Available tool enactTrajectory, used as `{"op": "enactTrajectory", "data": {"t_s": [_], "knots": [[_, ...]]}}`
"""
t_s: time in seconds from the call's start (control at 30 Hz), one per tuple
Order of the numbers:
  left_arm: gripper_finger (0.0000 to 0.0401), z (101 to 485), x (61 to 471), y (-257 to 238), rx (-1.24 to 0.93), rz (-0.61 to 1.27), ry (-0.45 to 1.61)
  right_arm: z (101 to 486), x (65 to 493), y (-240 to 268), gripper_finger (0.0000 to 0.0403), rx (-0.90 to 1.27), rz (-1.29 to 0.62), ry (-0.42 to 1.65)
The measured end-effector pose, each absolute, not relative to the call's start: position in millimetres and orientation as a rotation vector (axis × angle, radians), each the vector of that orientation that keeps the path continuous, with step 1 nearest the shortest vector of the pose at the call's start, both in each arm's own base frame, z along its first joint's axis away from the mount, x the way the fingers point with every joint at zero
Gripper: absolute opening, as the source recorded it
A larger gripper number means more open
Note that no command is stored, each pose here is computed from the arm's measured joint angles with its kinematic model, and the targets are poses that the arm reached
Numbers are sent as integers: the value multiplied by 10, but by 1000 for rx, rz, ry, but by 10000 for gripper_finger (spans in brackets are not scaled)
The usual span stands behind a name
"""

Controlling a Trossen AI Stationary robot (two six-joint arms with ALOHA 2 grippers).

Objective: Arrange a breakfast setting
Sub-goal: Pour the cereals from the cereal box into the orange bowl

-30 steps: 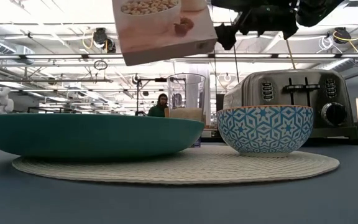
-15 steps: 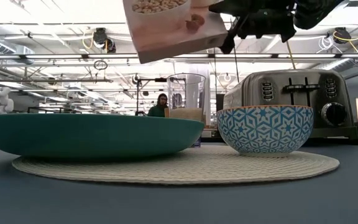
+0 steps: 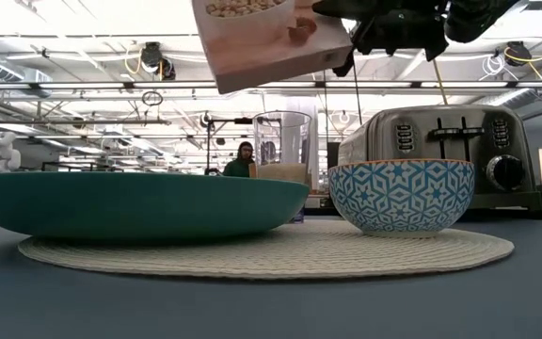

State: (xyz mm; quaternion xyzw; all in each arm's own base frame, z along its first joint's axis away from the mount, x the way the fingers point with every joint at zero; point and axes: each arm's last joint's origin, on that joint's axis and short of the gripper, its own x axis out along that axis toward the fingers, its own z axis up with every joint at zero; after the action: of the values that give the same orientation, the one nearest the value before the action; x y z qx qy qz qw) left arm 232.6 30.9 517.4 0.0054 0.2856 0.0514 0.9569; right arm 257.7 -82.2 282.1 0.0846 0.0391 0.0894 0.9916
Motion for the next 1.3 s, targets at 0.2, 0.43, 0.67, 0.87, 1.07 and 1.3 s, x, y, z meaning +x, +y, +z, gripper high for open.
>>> {"op": "enactTrajectory", "data": {"t_s": [0.2,0.43,0.67,0.87,1.07,1.3], "knots": [[0,5170,2342,310,32,98,580,2821,2585,-798,393,171,189,79],[0,5189,2398,318,39,99,543,2821,2589,-785,374,169,195,79],[0,5196,2393,317,37,99,538,2821,2589,-785,300,169,195,80],[2,5194,2392,317,35,100,540,2821,2588,-789,233,169,191,80],[23,5206,2396,317,33,101,527,2819,2588,-790,192,170,187,81],[65,5209,2390,321,11,119,526,2805,2588,-790,200,174,188,89]]}}
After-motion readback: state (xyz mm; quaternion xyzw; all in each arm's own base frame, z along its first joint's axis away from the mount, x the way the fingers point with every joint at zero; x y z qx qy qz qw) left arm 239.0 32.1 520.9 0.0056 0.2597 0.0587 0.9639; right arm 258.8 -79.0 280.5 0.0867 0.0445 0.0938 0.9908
